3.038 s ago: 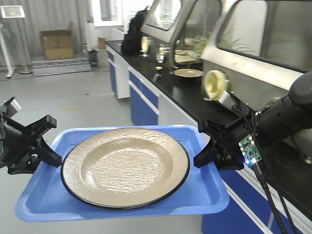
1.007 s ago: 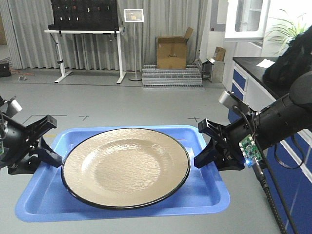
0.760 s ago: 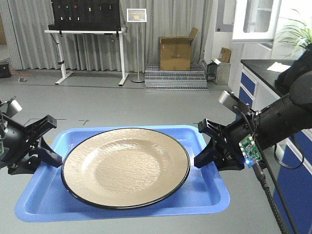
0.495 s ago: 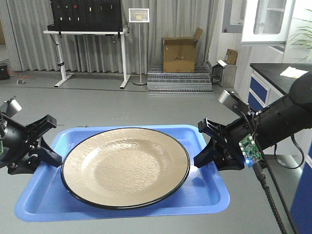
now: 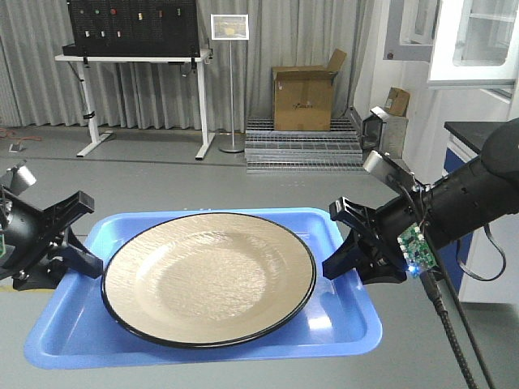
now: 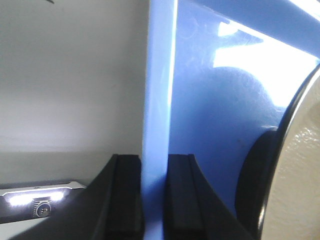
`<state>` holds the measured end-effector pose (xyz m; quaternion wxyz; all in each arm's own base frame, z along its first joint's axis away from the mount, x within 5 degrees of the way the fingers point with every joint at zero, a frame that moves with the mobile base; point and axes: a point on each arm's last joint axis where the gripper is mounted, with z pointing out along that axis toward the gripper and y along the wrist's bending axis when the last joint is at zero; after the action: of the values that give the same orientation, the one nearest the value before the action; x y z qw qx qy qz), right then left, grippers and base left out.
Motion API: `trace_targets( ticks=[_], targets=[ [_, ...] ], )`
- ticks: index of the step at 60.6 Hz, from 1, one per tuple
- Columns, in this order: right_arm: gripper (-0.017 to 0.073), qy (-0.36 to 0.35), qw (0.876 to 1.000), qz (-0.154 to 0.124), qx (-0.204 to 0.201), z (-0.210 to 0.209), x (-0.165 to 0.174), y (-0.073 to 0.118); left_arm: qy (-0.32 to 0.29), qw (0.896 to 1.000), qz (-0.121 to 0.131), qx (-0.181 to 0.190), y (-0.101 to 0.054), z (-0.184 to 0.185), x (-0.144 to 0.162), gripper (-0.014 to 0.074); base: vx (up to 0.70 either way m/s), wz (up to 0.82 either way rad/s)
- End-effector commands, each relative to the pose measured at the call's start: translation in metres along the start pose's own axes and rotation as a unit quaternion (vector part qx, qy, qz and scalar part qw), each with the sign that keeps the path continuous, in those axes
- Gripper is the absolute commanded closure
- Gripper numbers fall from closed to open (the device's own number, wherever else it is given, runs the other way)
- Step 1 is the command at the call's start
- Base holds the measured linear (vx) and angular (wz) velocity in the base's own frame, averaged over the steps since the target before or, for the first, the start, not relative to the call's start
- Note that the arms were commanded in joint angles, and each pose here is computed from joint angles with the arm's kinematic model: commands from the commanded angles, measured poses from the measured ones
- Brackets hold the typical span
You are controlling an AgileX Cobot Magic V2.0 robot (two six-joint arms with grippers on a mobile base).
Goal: Place disk in tray to left cabinet
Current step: 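Hold the tray with both grippers while driving across the lab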
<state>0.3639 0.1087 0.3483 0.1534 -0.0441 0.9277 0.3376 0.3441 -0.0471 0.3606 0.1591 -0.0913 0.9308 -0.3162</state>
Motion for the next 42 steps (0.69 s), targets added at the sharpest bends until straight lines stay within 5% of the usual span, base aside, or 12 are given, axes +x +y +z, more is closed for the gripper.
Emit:
trace_targets(
  ticks=[1,42],
  targets=[
    [0.0564,-0.046,0.995,-0.016,-0.088,-0.0272,0.0016,0.0393,-0.011,0.996,0.001,0.087,-0.0344,-0.0232,0.0101,0.0594,0.66,-0.05],
    [0.0564,-0.037,0.995,-0.017,-0.089,-0.0271,0.0032,0.0395,-0.011,0.996,0.001,0.086,-0.0342,-0.0231,0.0101,0.0594,0.66,-0.02]
  ],
)
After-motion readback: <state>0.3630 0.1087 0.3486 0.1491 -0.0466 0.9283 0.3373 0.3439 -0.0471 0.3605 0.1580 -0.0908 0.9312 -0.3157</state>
